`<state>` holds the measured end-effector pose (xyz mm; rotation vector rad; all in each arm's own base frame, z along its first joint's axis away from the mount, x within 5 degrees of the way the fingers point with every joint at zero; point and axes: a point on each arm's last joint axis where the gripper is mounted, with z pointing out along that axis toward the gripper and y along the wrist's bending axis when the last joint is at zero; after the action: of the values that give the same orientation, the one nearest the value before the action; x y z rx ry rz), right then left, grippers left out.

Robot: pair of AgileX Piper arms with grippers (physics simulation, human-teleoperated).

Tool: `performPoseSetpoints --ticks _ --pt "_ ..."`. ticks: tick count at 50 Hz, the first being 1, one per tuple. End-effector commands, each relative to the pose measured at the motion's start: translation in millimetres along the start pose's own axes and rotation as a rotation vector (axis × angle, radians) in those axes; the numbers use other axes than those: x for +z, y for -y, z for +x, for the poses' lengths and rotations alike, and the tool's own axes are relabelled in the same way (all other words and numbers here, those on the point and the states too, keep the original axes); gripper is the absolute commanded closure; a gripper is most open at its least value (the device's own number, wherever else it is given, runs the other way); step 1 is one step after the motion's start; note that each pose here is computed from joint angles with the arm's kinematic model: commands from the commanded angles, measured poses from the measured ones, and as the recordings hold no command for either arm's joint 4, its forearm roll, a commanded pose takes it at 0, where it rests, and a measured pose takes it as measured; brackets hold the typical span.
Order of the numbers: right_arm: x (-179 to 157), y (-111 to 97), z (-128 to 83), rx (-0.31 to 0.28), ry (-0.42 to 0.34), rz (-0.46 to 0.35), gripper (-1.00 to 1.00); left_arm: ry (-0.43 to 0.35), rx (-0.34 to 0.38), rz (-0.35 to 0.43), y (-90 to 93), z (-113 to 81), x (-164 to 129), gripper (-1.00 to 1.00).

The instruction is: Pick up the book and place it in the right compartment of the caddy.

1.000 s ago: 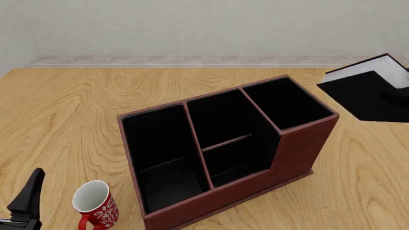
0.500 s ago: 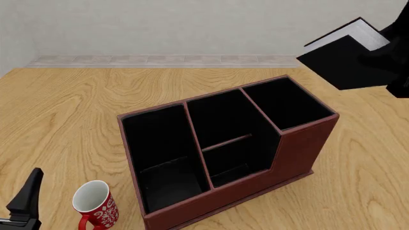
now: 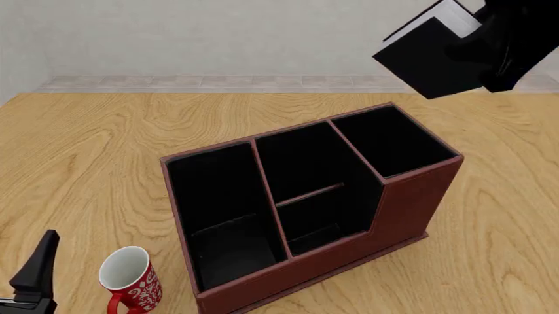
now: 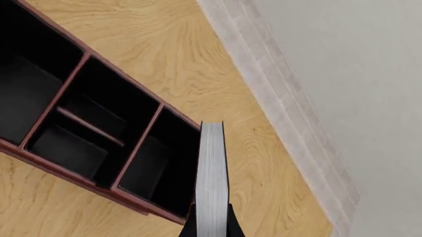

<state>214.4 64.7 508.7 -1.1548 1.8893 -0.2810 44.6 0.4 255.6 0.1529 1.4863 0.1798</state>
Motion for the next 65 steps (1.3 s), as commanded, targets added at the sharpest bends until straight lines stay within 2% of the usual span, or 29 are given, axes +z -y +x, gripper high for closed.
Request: performPoseSetpoints --ticks 1,11,17,19,22,32,43,45,47,53,63,65 --pt "7 4 -8 0.041 0.01 -0.002 1.0 -0.001 0.0 -0.004 -0.7 -2.5 -1 -1.0" --pt "19 6 -13 0.067 0.002 -0.018 1.0 0.001 0.004 -0.003 -1.3 -5.6 -2 -1.0" --pt "30 6 -12 0.068 -0.019 -0.035 1.0 0.001 0.005 -0.005 -1.7 -6.7 -2 -1.0" --pt "38 6 -6 0.065 -0.053 -0.046 1.0 0.0 0.007 -0.005 -1.6 -6.4 -2 -1.0" --pt "40 6 -13 0.08 -0.034 -0.05 1.0 0.0 0.009 -0.006 -1.6 -6.1 -2 -1.0" --pt "58 10 -14 0.103 -0.059 -0.064 1.0 0.0 0.008 -0.005 -1.5 -5.9 -2 -1.0" --pt "78 11 -18 0.099 -0.079 -0.089 1.0 -0.007 0.012 -0.011 -1.3 -3.5 -1 -1.0" --pt "78 11 -22 0.117 -0.068 -0.088 1.0 -0.009 0.012 -0.011 -1.2 -2.8 -1 -1.0" --pt "82 16 -14 0.122 -0.092 -0.079 1.0 -0.01 0.011 -0.012 -1.1 -2.1 -1 -1.0" --pt "83 17 -14 0.15 -0.097 -0.076 1.0 -0.015 0.013 -0.012 -0.5 0.9 0 -1.0" --pt "95 8 -3 0.21 -0.151 -0.114 1.0 -0.017 0.013 -0.01 -0.3 1.6 0 -1.0" --pt "94 9 -3 0.207 -0.149 -0.109 1.0 -0.015 0.012 -0.012 -0.5 0.7 0 -1.0"
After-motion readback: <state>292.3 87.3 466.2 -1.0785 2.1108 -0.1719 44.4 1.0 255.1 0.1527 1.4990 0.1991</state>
